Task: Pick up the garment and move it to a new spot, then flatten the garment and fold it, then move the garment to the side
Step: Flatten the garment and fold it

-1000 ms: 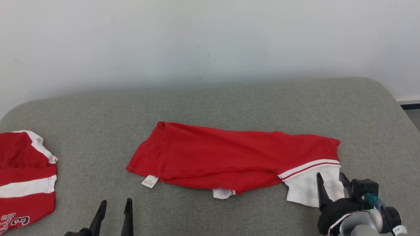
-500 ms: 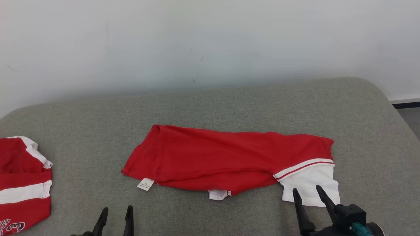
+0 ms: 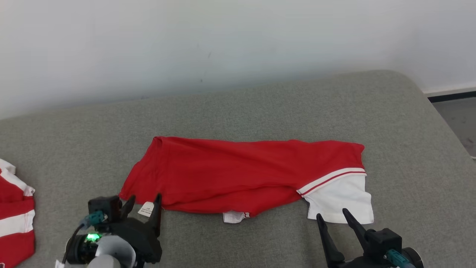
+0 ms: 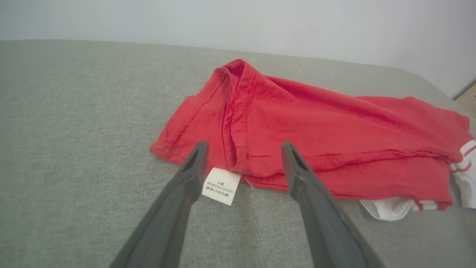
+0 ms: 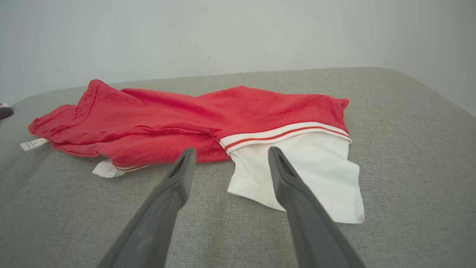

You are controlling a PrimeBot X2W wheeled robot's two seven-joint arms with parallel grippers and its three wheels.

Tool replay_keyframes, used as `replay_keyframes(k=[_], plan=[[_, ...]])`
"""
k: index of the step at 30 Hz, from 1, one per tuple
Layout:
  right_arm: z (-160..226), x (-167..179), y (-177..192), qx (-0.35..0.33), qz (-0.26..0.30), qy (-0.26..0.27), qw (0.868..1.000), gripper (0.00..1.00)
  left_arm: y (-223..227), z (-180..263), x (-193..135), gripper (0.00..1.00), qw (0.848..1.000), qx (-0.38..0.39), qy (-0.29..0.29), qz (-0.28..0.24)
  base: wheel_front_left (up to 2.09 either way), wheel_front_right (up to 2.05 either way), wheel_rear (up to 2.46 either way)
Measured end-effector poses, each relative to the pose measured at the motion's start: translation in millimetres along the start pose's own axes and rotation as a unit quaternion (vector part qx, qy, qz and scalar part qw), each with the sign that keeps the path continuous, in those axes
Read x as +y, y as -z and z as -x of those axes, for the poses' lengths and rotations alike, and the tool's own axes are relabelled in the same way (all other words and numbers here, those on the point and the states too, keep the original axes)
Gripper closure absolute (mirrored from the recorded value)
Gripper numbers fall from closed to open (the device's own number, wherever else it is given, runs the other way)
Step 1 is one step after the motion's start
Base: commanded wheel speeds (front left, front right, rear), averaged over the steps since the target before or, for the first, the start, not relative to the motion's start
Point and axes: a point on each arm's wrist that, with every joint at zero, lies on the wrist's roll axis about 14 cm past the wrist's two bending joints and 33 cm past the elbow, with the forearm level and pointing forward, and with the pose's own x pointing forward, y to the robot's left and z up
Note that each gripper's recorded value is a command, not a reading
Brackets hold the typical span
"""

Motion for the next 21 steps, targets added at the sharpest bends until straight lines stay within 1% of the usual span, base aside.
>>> replay_keyframes(k=[4, 7, 14, 19, 20, 21], plan=[[0.0, 0.1, 4.4, 0.008, -0.003, 0.001, 1.0, 0.0, 3.5, -20.6, -4.8, 0.0, 0.999, 0.031, 0.006, -0.007, 0.0, 0.0, 0.0], [-0.2, -2.1, 7.4, 0.013, -0.005, 0.004, 1.0, 0.0, 22.5, -32.8, -4.2, 0.0, 0.996, 0.084, 0.002, -0.016, 0.0, 0.0, 0.0], [2.1, -8.8, 20.8, 0.036, -0.013, 0.014, 0.999, 0.0, 36.8, -49.8, -2.4, 0.0, 0.992, 0.122, -0.005, -0.021, 0.0, 0.0, 0.0], [-2.4, -10.4, 22.6, 0.039, -0.016, 0.016, 0.999, 0.0, 46.6, -56.5, -2.6, 0.0, 0.989, 0.147, -0.003, -0.025, 0.0, 0.0, 0.0], [-3.5, -10.6, 22.7, 0.039, -0.016, 0.016, 0.999, 0.0, 46.6, -57.9, -2.4, 0.07, 0.989, 0.147, -0.002, -0.026, 0.0, 0.0, 0.0], [-4.4, -10.4, 23.2, 0.04, -0.016, 0.015, 0.999, 0.0, 46.5, -58.9, -2.4, 0.31, 0.989, 0.145, -0.002, -0.026, 0.0, 0.0, 0.0]])
